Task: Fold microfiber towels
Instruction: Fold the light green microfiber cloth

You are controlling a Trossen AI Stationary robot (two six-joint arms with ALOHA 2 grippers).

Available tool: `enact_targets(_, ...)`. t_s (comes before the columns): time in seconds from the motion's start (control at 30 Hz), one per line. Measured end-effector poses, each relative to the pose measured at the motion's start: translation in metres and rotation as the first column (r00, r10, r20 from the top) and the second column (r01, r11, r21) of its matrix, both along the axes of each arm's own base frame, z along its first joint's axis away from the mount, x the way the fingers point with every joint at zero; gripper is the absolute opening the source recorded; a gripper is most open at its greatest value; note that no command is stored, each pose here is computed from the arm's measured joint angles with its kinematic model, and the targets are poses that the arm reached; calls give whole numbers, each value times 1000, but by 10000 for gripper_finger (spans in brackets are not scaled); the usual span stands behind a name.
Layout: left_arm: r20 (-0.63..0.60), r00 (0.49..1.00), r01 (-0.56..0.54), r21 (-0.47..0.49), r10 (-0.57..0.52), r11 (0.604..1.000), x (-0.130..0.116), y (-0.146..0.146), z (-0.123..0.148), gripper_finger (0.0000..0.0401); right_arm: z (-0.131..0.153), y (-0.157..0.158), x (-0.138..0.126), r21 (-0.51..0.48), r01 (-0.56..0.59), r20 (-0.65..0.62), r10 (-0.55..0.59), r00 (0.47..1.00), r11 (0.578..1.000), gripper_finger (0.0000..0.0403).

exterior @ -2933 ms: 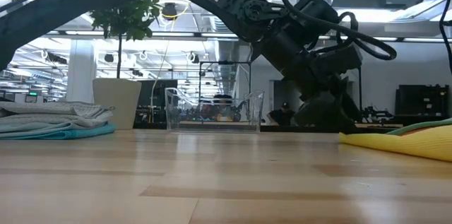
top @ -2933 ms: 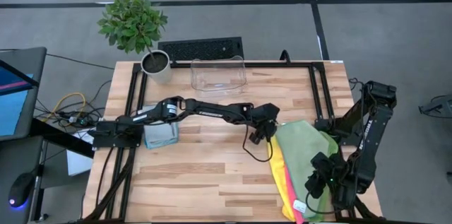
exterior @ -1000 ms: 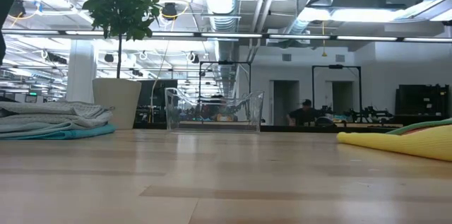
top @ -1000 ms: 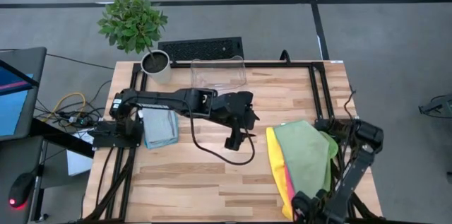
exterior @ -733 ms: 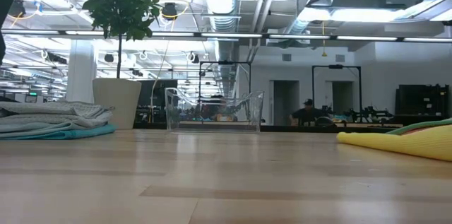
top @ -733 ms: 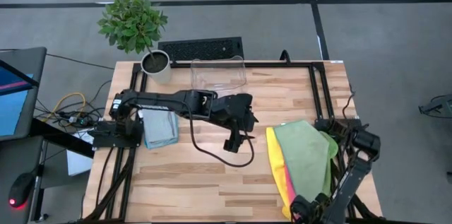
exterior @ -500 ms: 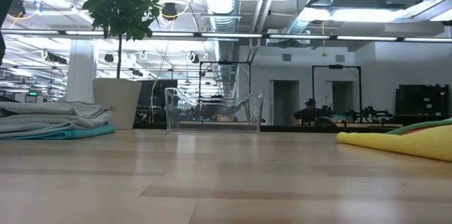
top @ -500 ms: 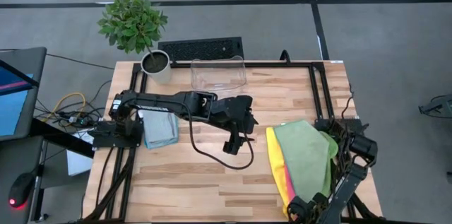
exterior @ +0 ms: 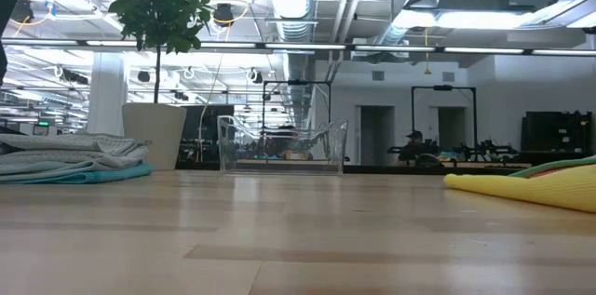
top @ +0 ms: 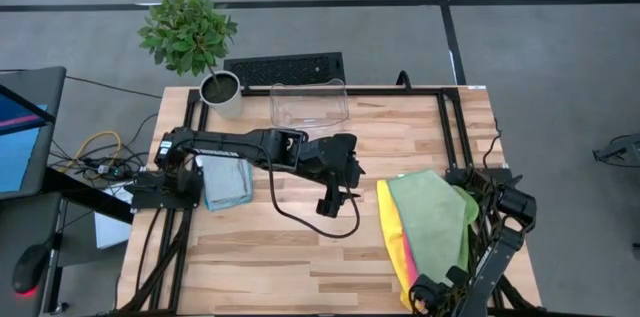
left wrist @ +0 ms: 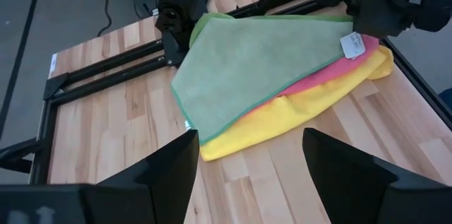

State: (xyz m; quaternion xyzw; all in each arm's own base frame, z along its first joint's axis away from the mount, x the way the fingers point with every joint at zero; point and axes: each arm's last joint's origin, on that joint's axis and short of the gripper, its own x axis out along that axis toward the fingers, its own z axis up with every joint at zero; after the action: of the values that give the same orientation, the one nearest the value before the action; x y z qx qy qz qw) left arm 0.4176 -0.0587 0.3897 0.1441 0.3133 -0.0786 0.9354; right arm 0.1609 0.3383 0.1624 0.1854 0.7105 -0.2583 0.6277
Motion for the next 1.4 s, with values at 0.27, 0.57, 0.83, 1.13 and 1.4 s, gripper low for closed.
enact_targets(0.27, -33, 999, -11, 4, 11, 1000, -2, 0, -3, 247, 19, 1, 4, -12, -79, -15, 79, 997, 997, 43)
enact_targets(0.57, -91, 991, 92, -33, -94, 995, 38, 8, -52, 247, 65, 16, -14, -86, -95, 111, 104, 988, 992, 20)
enact_targets(0.83, -174, 966, 205, 78, -189, 976, 92, 29, -151, 247, 66, 23, -36, -103, -7, 147, 22, 989, 995, 17)
enact_targets(1.13, -126, 954, 296, 269, -272, 916, 120, 44, -201, 247, 66, 24, -44, -124, 17, 145, 1, 989, 992, 34)
enact_targets(1.4, -156, 928, 372, 449, -339, 812, 134, 39, -242, 247, 67, 23, -44, -126, 10, 142, 8, 990, 992, 22)
